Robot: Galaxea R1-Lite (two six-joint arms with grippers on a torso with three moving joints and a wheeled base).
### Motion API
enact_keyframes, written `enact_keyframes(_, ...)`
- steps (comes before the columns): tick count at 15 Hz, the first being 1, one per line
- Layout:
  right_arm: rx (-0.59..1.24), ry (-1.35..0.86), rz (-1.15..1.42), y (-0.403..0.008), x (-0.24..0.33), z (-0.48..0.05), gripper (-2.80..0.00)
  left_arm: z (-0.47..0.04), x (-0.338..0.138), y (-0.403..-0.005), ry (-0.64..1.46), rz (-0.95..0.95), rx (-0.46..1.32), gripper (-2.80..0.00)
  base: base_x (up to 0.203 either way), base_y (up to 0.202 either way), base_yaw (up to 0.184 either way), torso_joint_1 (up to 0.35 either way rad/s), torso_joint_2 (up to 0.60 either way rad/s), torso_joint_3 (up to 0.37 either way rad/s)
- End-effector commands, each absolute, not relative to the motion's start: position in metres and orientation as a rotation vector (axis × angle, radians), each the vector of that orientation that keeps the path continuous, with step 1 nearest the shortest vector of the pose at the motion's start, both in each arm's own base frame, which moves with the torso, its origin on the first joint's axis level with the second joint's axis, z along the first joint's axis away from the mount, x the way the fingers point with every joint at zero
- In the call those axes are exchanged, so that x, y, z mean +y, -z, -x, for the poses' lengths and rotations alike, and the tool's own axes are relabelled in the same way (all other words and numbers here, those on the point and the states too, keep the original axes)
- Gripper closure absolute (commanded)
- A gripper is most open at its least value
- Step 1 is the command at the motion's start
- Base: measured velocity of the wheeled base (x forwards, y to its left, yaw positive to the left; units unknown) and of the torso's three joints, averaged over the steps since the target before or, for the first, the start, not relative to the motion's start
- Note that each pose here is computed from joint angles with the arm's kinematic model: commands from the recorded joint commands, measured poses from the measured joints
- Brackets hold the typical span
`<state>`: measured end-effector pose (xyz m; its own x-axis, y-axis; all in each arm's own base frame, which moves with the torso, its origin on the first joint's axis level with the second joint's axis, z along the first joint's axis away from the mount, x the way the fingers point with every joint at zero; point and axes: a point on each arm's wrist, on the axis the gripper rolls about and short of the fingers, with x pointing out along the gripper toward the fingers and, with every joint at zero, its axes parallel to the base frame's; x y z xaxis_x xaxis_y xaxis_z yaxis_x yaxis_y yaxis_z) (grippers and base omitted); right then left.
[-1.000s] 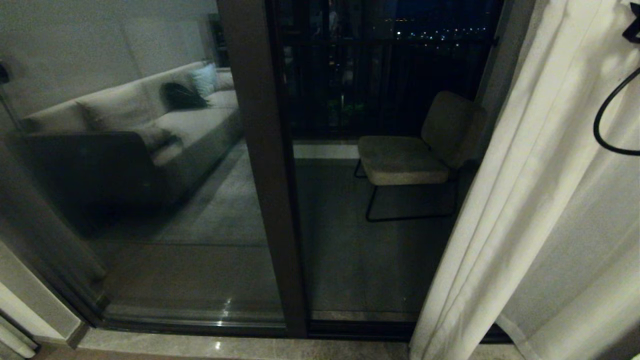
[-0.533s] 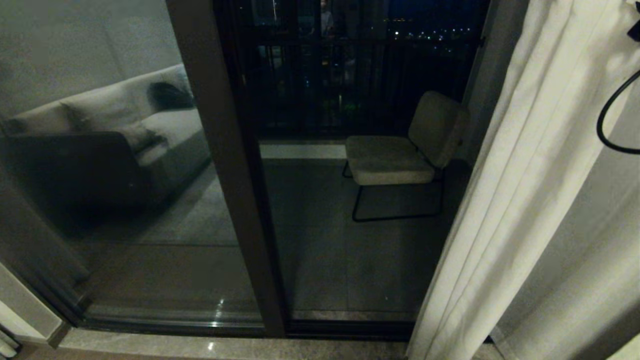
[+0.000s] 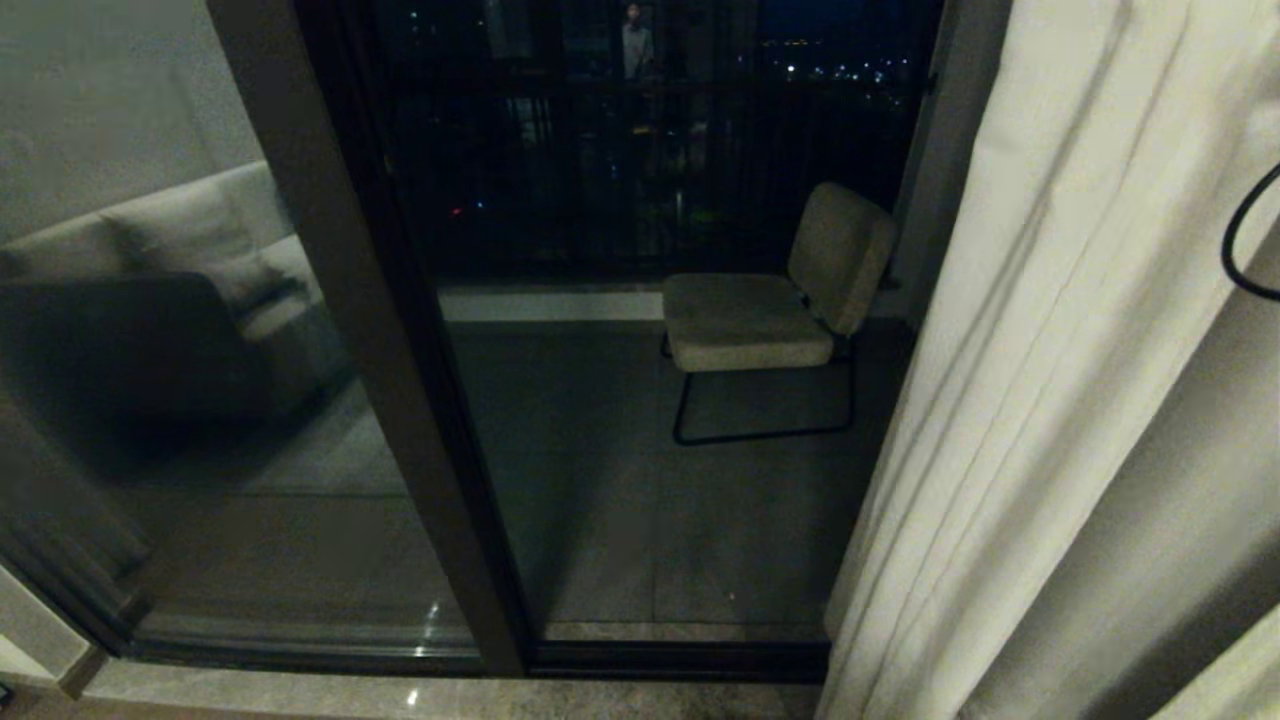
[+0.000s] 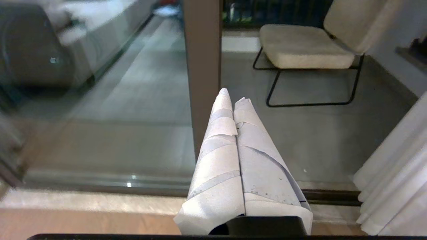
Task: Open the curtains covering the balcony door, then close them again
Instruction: Pull the inner curtains open on both sides
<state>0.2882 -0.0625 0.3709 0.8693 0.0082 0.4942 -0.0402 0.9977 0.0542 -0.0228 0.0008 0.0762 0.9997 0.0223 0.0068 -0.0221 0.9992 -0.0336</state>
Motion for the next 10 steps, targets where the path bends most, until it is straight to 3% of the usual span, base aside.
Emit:
enact_keyframes(1, -0.519, -0.032, -0.063, -0.371, -0.0614, -0.2887, 0.0, 0.0228, 0.0008, -0.0763, -0.023, 0.034, -0.008, 0.0, 0.0, -0.199, -0.007, 0.002, 0.0, -0.006)
enact_keyframes(10, -0.514, -0.032, -0.063, -0.3697, -0.0616, -0.2895, 0.0, 0.0228, 0.0008, -0.0764, -0.021, 0.035, -0.01, 0.0, 0.0, -0.191, 0.001, 0.002, 0.0, 0.001)
